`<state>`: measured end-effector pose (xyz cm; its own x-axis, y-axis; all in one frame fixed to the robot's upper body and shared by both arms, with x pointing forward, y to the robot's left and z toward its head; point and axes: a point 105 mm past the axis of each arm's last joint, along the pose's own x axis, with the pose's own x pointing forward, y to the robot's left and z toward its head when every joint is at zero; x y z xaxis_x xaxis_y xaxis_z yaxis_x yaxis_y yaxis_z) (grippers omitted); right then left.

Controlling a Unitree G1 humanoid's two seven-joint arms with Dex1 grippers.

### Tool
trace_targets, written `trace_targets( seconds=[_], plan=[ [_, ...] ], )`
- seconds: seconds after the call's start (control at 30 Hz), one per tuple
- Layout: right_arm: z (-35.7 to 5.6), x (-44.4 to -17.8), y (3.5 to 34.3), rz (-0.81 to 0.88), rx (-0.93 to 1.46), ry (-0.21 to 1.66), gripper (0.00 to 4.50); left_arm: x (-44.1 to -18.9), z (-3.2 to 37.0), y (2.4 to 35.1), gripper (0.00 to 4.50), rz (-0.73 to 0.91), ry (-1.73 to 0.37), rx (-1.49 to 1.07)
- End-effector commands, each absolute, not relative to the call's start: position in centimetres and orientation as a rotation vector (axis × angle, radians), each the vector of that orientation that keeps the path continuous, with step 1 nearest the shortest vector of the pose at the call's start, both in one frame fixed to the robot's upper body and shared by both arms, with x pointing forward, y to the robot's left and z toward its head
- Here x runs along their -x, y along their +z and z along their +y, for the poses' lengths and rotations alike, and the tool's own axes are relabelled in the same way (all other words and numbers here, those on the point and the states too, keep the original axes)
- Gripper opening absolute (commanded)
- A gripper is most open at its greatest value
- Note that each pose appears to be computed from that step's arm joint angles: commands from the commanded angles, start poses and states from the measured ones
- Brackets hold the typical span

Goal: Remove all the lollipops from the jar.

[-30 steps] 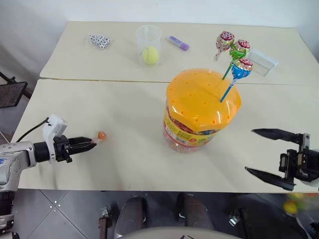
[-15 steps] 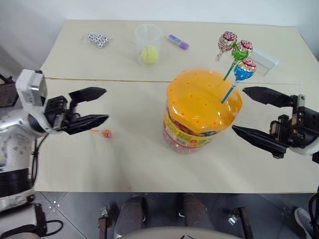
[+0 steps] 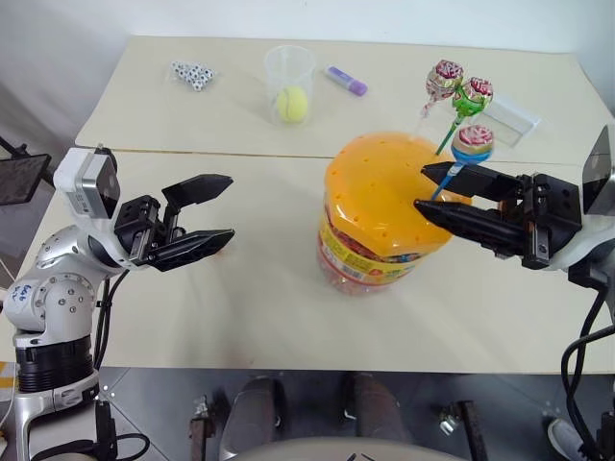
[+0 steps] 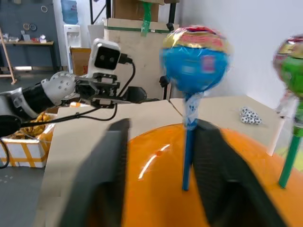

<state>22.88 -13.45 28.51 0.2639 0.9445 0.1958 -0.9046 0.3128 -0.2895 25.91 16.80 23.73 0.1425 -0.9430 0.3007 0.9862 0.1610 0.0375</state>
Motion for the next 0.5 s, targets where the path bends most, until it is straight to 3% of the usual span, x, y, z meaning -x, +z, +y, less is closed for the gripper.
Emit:
trace_targets(
  seconds=[0.03,0.07,0.3,0.4,0.5],
  plan=[
    [-13.3,-22.7,29.1,-0.394,0.117,1.26,0.41,-25.3,16.5,25.1,4.5,-0.357,-1.428,0.192],
    [-13.5,-23.0,29.3,-0.409,0.109,1.246,0.04,-25.2,16.4,25.3,4.5,-0.372,-1.434,0.208],
    [-16.1,-23.4,33.1,-0.558,-0.085,1.18,0.01,-24.8,15.1,26.4,4.5,-0.416,-1.509,0.279],
    [-19.0,-23.0,34.8,-0.514,-0.185,1.144,0.01,-24.7,14.2,25.5,4.5,-0.371,-1.545,0.154],
    [-22.8,-23.9,34.0,-0.364,-0.158,0.988,0.01,-24.7,13.6,24.5,4.5,-0.331,-1.575,0.043]
  ],
)
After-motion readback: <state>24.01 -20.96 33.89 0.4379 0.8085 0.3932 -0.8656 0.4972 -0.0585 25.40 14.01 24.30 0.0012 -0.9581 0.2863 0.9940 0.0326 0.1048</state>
